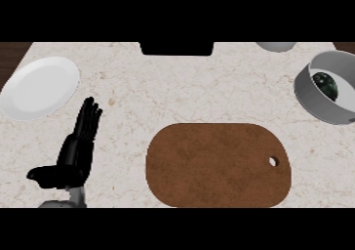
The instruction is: Pick the eggplant from the cutting board and place it in the pot
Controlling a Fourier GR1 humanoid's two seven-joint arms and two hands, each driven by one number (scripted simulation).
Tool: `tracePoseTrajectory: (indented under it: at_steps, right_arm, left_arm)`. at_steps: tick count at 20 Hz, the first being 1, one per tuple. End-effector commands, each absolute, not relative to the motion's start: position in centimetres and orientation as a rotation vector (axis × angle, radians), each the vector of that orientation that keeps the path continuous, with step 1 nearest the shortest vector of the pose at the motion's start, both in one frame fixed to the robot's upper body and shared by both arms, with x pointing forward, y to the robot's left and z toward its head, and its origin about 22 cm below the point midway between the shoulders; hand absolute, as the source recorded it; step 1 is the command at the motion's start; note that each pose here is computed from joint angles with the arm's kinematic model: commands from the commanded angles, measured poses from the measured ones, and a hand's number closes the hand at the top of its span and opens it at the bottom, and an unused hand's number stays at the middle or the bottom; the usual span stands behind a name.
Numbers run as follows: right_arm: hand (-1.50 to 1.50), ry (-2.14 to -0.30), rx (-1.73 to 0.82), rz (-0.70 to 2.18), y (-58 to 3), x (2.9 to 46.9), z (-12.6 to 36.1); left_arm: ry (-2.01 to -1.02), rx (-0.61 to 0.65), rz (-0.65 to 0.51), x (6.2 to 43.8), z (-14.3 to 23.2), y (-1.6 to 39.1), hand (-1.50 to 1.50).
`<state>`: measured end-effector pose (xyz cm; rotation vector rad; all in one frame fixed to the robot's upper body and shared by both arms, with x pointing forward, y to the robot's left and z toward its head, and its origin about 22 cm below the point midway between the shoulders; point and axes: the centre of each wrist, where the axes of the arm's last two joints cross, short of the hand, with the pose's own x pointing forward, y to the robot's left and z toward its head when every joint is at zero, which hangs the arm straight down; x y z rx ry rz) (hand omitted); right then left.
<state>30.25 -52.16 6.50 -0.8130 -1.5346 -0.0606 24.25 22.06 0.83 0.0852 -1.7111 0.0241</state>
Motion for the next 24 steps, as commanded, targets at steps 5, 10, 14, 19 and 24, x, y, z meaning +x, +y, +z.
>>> tracePoseTrajectory:
  at_steps: [5,10,14,19,24]
  right_arm:
    - [-1.50,-1.622,-0.823,-0.209,-56.4,25.9,7.1]
    - [-1.50,-1.671,-0.815,-0.206,-57.9,23.1,6.3]
    - [-1.50,-1.648,-0.827,-0.202,-59.3,21.7,7.5]
    - [-1.50,-1.647,-0.854,-0.240,-60.7,19.2,7.9]
    - [-1.50,-1.666,-0.920,-0.358,-60.7,19.3,8.1]
  left_arm:
    - [-1.717,0.102,0.022,25.0,0.1,22.6,0.00]
    - [-1.727,0.074,0.021,24.2,-0.3,21.2,0.00]
    - [-1.727,0.079,0.029,25.0,0.7,21.6,0.00]
    - [-1.723,0.064,0.008,25.2,1.0,21.1,0.00]
    - [-1.737,0.065,0.010,25.4,1.0,21.1,0.00]
